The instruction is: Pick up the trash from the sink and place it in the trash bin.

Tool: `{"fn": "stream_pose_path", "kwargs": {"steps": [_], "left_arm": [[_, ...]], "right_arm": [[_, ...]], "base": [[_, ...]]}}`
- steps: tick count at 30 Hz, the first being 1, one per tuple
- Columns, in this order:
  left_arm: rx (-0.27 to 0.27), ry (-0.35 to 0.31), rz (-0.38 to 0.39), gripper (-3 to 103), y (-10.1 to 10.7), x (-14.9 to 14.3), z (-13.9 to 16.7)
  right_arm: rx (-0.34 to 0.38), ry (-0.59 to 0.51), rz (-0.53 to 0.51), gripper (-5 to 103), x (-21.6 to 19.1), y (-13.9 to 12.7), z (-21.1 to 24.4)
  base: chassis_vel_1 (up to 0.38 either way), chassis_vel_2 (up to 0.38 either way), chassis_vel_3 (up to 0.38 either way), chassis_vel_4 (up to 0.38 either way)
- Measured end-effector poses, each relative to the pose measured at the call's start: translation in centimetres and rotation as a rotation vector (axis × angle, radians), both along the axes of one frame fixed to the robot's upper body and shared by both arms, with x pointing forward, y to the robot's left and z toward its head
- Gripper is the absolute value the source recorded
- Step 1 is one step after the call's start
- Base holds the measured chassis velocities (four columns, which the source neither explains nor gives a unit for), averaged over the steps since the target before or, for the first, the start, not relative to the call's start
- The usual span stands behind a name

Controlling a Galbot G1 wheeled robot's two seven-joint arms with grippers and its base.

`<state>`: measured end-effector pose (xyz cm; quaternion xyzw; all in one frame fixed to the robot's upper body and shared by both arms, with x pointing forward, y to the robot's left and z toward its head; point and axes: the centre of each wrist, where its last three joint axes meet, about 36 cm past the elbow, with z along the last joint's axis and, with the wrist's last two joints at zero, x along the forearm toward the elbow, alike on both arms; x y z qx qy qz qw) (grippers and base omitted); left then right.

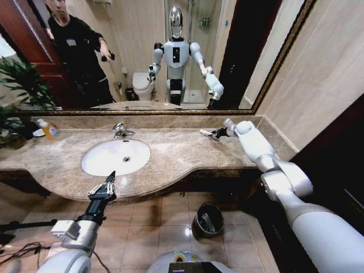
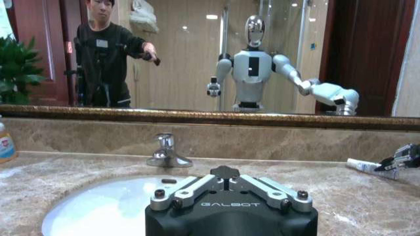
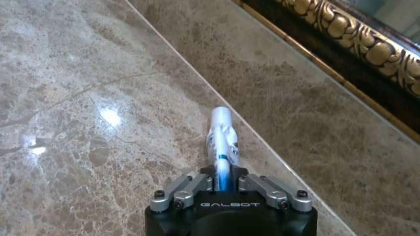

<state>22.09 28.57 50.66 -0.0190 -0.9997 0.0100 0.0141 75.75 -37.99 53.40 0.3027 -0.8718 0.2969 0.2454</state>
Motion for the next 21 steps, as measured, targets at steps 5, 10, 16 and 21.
{"fn": "stream_pose_path", "kwargs": {"steps": [5, 10, 16, 21], "left_arm": [[0.000, 0.000, 0.000, 0, 0.0, 0.0, 0.0], [0.000, 0.000, 0.000, 0, 0.0, 0.0, 0.0], [0.000, 0.000, 0.000, 0, 0.0, 0.0, 0.0], [0.000, 0.000, 0.000, 0, 0.0, 0.0, 0.0]], "right_arm": [[0.029, -0.066, -0.018, 8, -0.9, -0.1, -0.9], [0.115, -0.156, -0.026, 5, -3.1, 0.7, -2.4], [0.212, -0.220, -0.056, 5, -6.1, 0.9, -4.0], [0.269, -0.247, -0.083, 5, -8.0, 0.3, -4.1]], "base": [[0.000, 0.000, 0.000, 0.000], [0.000, 0.000, 0.000, 0.000], [0.000, 0.000, 0.000, 0.000], [0.000, 0.000, 0.000, 0.000]]}}
